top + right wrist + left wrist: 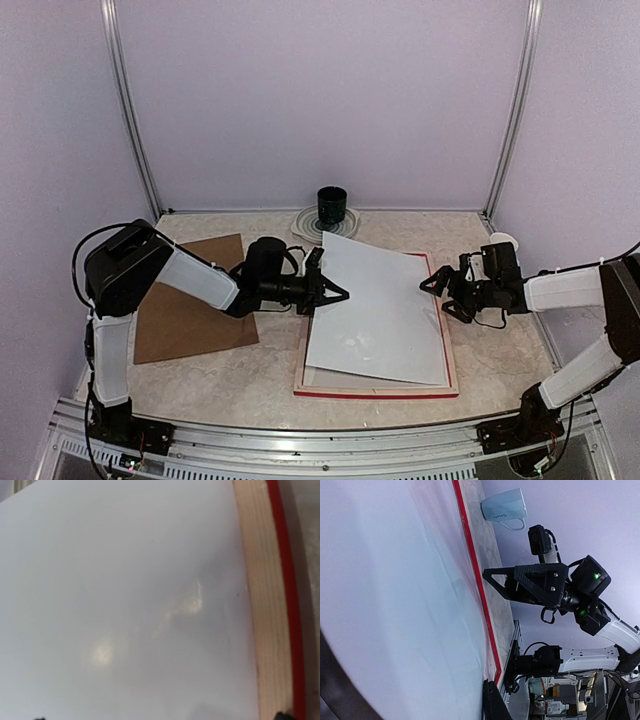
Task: Put the photo into the frame
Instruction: Place the photo on the mat board.
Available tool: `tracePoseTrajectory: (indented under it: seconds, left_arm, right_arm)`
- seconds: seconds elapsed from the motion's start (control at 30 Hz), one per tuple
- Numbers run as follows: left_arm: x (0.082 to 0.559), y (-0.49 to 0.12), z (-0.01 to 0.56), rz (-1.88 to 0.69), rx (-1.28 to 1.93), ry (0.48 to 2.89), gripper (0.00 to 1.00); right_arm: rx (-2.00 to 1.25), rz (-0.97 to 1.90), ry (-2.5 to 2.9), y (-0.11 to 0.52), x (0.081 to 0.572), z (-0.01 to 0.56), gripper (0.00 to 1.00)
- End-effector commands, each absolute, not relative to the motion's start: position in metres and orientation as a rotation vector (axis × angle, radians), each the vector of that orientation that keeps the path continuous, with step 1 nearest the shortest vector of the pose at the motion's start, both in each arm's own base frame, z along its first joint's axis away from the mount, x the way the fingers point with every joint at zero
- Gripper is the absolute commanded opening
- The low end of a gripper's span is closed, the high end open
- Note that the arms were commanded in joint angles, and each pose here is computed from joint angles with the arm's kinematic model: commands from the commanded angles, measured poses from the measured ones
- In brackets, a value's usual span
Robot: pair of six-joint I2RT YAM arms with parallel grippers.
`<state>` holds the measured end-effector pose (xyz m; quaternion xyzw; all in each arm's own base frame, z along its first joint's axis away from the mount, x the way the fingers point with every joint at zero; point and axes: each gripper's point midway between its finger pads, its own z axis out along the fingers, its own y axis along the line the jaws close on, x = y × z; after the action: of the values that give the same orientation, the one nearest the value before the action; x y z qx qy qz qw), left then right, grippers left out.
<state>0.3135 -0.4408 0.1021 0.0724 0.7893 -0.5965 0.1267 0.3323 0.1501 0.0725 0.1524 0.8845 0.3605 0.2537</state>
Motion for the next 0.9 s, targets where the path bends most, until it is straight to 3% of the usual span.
tracePoseTrajectory:
  seconds: [0.0, 0.27, 0.67, 0.87]
  left_arm:
    - [0.310, -0.442, 0.104, -1.726, 0.223, 2.279, 0.05]
    - [0.306, -0.443, 0.102, -1.714, 0.229, 2.290, 0.10]
    - [0.320, -0.426, 0.102, -1.599, 0.198, 2.308, 0.49]
    - [0.324, -0.420, 0.101, -1.515, 0.196, 2.336, 0.62]
  right_arm:
    - [0.498, 0.929, 2.484, 0.138, 0.322, 0.053, 0.99]
    - [0.502, 0.926, 2.485, 0.138, 0.322, 0.052, 0.99]
    - [0.503, 0.925, 2.486, 0.138, 0.320, 0.052, 0.99]
    - [0.505, 0.929, 2.483, 0.138, 0.321, 0.052, 0.99]
